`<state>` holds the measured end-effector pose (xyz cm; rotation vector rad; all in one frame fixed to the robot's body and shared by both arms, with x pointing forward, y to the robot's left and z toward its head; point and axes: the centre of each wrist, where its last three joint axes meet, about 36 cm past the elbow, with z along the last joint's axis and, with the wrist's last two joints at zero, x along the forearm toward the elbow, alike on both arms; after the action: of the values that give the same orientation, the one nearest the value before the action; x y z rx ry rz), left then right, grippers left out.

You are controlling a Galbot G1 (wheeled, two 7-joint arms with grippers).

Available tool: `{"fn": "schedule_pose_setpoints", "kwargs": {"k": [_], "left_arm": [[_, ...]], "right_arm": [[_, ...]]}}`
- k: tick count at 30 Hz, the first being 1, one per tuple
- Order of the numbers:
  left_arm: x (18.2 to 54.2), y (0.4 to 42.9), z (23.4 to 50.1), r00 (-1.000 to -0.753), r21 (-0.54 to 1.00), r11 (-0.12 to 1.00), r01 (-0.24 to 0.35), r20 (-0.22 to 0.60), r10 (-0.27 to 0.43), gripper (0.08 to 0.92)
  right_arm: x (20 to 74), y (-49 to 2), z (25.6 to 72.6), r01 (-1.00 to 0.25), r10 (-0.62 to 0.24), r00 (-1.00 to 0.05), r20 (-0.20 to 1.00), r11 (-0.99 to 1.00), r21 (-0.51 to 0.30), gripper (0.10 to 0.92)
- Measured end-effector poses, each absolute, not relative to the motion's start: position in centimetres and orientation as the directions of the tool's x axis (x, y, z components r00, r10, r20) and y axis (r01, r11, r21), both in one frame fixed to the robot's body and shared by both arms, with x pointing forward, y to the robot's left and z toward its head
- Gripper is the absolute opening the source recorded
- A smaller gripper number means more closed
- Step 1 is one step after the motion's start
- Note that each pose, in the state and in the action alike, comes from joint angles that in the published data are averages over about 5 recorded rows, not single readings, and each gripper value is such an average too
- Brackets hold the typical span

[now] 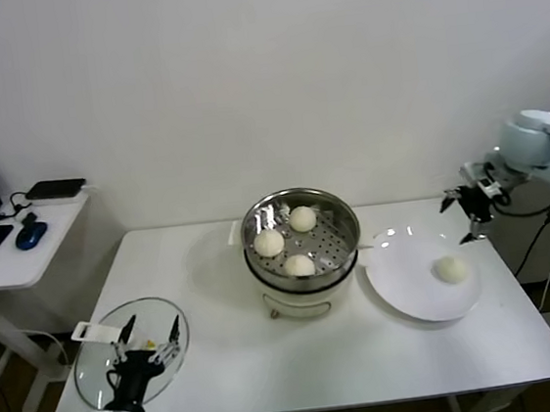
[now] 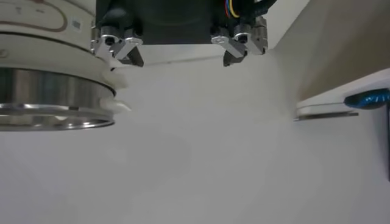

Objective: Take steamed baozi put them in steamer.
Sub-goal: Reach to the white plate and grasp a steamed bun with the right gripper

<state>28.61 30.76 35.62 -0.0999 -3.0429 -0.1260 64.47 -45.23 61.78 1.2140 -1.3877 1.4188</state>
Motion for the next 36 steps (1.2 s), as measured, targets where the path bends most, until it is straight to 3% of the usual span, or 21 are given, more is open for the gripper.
{"fn": "schedule_pose_setpoints", "kwargs": {"k": [15, 36], "left_arm": [[28.5, 30.9, 35.3, -0.992, 0.090, 0.994, 0.068, 0.109, 0.059, 0.823], [28.2, 31.1, 34.9, -0.991, 0.092, 0.994, 0.060, 0.122, 0.048, 0.823]], "right_arm": [[64.3, -51.3, 52.9, -0.983, 0.005, -0.185, 0.983, 0.007, -0.185, 0.823], [67.3, -48.6, 46.9, -0.987, -0.050, -0.150, 0.987, 0.064, -0.147, 0.823]]}}
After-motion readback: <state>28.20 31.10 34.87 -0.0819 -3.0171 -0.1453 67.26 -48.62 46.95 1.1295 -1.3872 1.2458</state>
